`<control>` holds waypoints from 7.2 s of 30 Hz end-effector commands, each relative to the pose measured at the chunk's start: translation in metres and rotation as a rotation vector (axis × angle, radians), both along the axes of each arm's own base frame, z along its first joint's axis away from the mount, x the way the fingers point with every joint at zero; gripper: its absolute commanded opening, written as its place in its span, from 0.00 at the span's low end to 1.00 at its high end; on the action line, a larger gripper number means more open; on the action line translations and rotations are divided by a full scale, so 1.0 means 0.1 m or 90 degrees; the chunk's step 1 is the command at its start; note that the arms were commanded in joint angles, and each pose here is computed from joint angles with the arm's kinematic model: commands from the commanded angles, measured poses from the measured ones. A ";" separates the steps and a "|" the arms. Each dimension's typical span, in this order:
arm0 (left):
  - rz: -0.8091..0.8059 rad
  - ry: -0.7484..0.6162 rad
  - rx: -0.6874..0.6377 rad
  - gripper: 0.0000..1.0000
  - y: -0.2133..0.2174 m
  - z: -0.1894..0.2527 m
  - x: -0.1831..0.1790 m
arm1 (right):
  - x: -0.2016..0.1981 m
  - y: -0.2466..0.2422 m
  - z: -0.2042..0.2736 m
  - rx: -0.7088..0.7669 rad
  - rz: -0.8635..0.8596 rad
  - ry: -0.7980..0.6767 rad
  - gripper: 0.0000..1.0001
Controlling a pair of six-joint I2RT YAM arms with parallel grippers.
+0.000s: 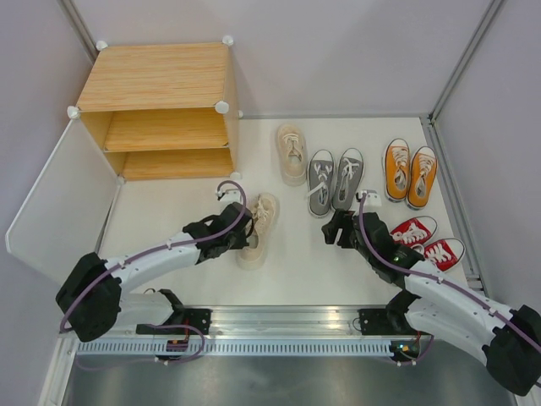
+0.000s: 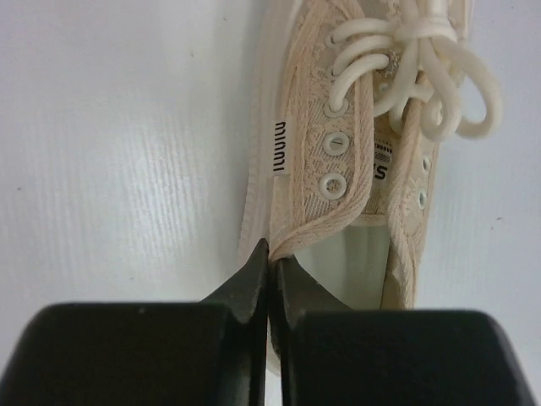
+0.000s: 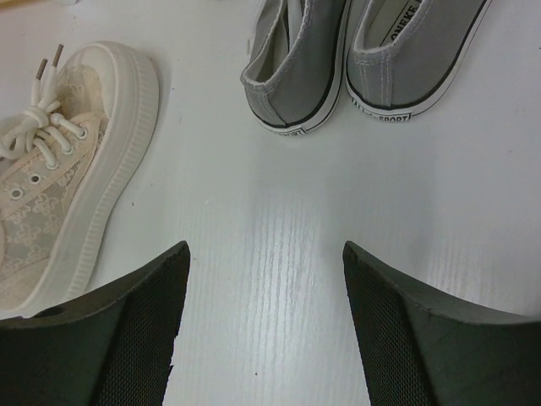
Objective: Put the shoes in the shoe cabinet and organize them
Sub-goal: Adjust the shoe at the center of the board, then pick up the shoe from the center of the board, then place the shoe in the shoe cabinet.
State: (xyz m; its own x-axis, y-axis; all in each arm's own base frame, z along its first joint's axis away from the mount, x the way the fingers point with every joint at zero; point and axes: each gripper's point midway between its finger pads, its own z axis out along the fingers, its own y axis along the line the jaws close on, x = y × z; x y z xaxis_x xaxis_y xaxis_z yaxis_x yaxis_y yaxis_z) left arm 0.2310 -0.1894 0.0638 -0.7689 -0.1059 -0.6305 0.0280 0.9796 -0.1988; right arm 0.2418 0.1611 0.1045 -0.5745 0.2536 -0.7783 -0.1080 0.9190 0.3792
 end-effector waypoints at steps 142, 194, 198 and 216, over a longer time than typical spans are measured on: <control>0.288 -0.208 0.287 0.02 3.13 2.19 1.88 | 0.01 0.11 -0.27 0.019 0.045 0.011 0.78; 0.296 -0.208 0.331 0.47 3.74 1.99 2.67 | -0.02 0.17 -0.24 0.027 0.065 0.012 0.78; 0.298 -0.203 0.330 0.75 3.74 1.97 2.65 | -0.01 0.17 -0.23 0.028 0.065 0.011 0.78; 0.307 -0.185 0.324 1.00 3.74 1.92 2.60 | -0.02 0.19 -0.22 0.034 0.072 0.009 0.78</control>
State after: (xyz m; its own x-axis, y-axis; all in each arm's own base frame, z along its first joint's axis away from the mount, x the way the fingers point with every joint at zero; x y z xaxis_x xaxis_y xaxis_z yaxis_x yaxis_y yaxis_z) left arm 0.4815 0.1771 0.2244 -0.5872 -0.0319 -0.8088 -0.3965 0.8825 0.2531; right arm 0.2349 0.1762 0.0745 -0.6342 0.2196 -0.7414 -0.1826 0.8892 0.4195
